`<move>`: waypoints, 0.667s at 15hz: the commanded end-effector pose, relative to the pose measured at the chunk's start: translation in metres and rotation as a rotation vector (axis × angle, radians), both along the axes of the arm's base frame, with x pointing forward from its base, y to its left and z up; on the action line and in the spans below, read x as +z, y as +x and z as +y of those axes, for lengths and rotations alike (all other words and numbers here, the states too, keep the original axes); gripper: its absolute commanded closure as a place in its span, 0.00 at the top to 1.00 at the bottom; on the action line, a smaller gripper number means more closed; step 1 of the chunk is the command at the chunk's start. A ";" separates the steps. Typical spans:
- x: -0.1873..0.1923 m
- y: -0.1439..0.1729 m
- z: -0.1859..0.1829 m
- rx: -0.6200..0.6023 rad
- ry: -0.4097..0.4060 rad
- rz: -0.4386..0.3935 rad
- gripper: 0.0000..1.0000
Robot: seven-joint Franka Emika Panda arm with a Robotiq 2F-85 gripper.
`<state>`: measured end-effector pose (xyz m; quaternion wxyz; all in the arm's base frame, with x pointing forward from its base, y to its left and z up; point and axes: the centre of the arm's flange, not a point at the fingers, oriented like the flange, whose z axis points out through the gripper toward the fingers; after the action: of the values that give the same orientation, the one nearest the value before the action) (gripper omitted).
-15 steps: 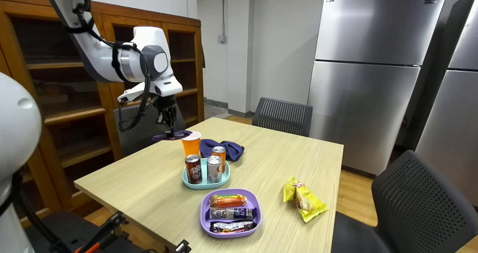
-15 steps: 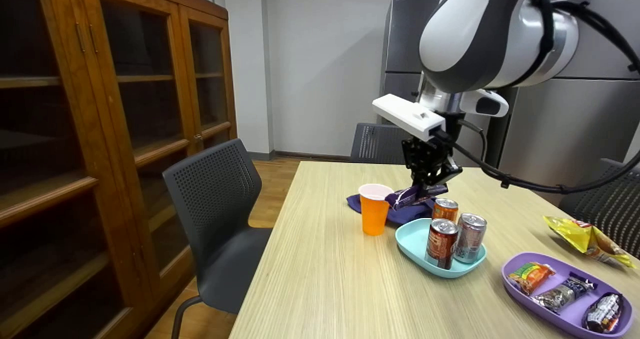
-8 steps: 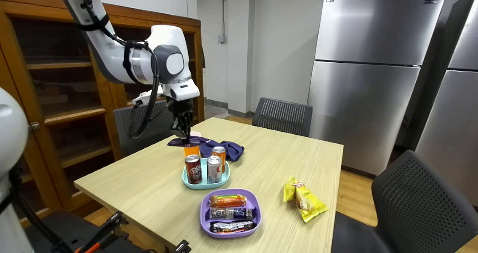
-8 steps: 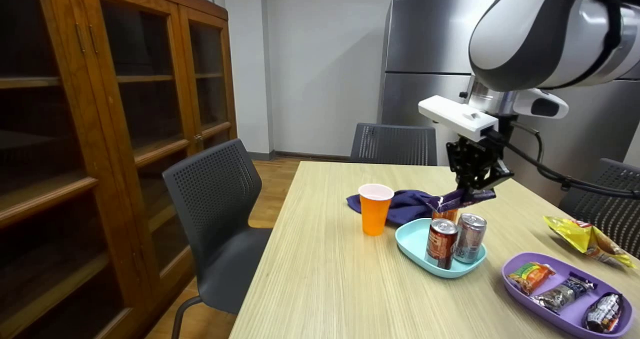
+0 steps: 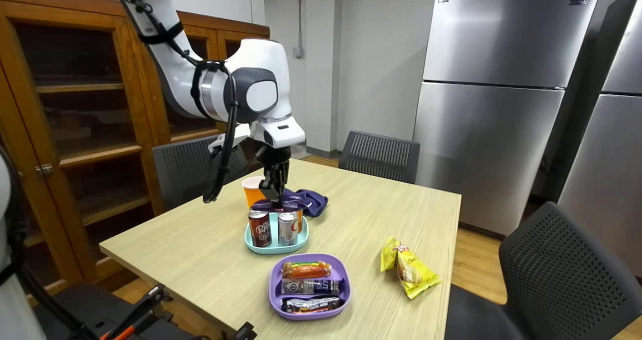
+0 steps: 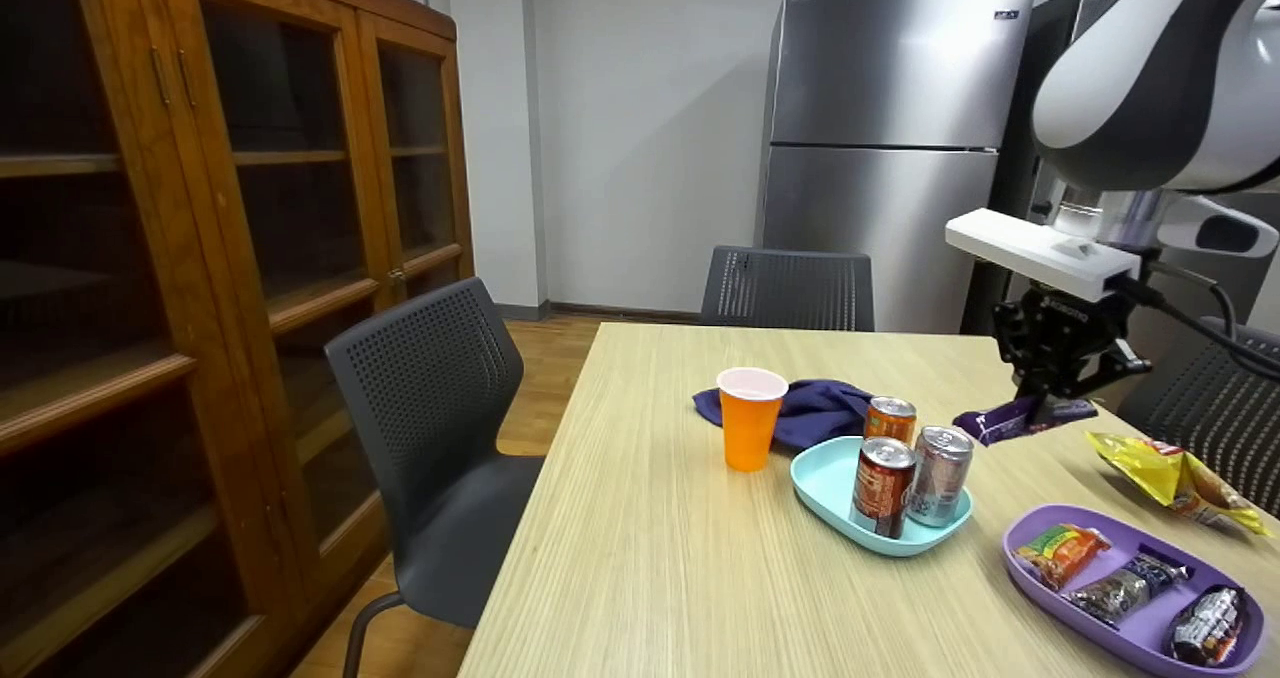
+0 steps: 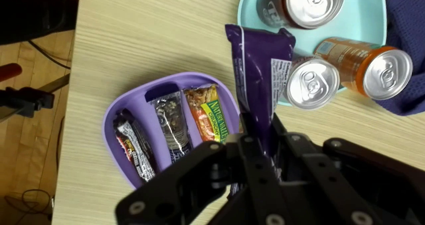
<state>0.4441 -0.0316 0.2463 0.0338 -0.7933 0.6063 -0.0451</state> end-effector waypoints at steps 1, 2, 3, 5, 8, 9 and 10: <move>-0.011 -0.001 -0.038 0.021 0.011 0.001 0.04; -0.015 0.000 -0.046 0.029 0.015 0.002 0.04; -0.021 0.001 -0.054 0.043 0.012 0.006 0.04; -0.032 0.004 -0.062 0.070 0.016 0.025 0.04; -0.051 0.007 -0.070 0.119 0.007 0.080 0.04; -0.058 0.008 -0.073 0.136 0.007 0.101 0.04; -0.064 0.009 -0.076 0.142 0.002 0.121 0.04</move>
<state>0.4395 -0.0939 0.2004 0.0162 -0.8226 0.5682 -0.0112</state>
